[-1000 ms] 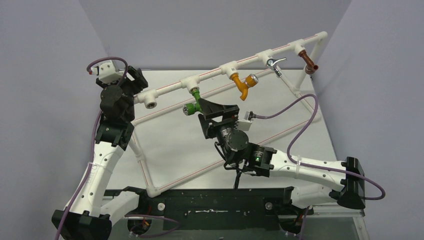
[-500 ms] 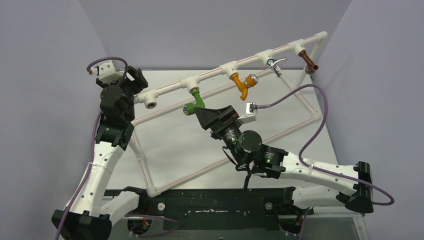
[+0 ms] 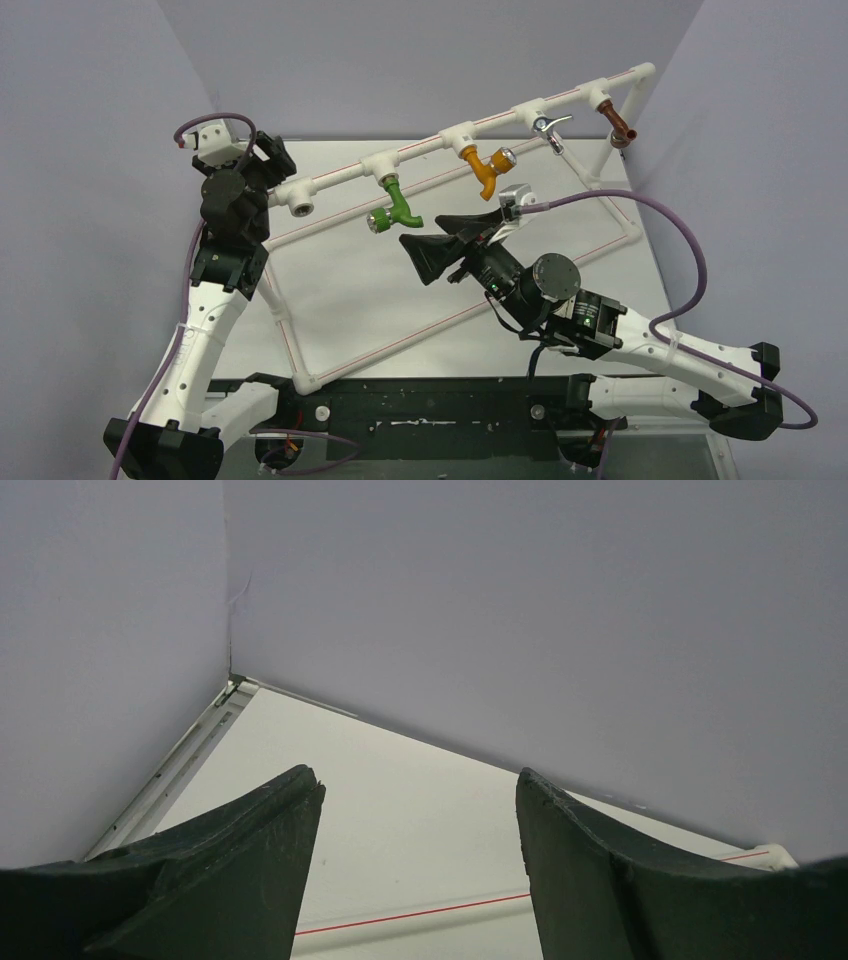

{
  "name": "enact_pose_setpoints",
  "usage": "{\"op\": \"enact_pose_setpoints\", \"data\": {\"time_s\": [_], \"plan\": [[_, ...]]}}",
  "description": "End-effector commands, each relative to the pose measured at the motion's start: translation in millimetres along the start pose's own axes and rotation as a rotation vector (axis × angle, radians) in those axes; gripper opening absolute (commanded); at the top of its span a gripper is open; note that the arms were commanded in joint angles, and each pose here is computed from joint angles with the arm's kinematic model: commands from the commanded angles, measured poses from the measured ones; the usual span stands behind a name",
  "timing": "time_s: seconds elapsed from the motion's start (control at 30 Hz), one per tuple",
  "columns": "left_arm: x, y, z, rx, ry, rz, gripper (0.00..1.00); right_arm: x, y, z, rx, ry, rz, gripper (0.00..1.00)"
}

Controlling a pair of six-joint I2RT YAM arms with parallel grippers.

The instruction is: Install the water faucets

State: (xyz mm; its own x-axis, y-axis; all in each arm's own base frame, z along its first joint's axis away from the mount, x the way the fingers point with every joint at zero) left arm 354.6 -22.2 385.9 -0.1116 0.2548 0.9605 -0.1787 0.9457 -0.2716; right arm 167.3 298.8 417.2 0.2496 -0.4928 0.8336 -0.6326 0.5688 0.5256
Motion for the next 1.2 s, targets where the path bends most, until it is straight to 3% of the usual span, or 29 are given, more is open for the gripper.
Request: {"op": "enact_pose_setpoints", "data": {"time_s": [0.0,0.27,0.6,0.8,1.17], "plan": [[-110,29,17,0.044,0.388,-0.2,0.68,24,16,10,0.162,-0.005,0.349,0.81],[-113,29,17,0.043,0.396,-0.204,0.69,11,22,8,0.36,0.063,0.898,0.82],[-113,28,17,0.038,0.399,-0.204,0.68,4,-3,-1,0.364,-0.023,1.572,0.81],[-113,27,17,0.033,0.399,-0.201,0.69,0,-13,-17,0.279,-0.028,1.812,0.82],[-113,27,17,0.034,0.402,-0.201,0.68,-6,-20,-40,0.082,-0.057,2.038,0.78]]}}
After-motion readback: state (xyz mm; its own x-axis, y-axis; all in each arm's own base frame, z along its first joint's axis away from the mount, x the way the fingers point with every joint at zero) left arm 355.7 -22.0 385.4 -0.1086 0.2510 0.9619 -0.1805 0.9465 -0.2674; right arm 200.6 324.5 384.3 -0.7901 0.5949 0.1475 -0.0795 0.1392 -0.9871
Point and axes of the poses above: each gripper's point midway between its finger pads, its own z axis back along the fingers, its own y axis along the line the jaws close on, x = y × z, the point moved 2 cm from there along z, back along the fingers, and after that the axes turned 2 degrees about -z, right-handed, at the moved point
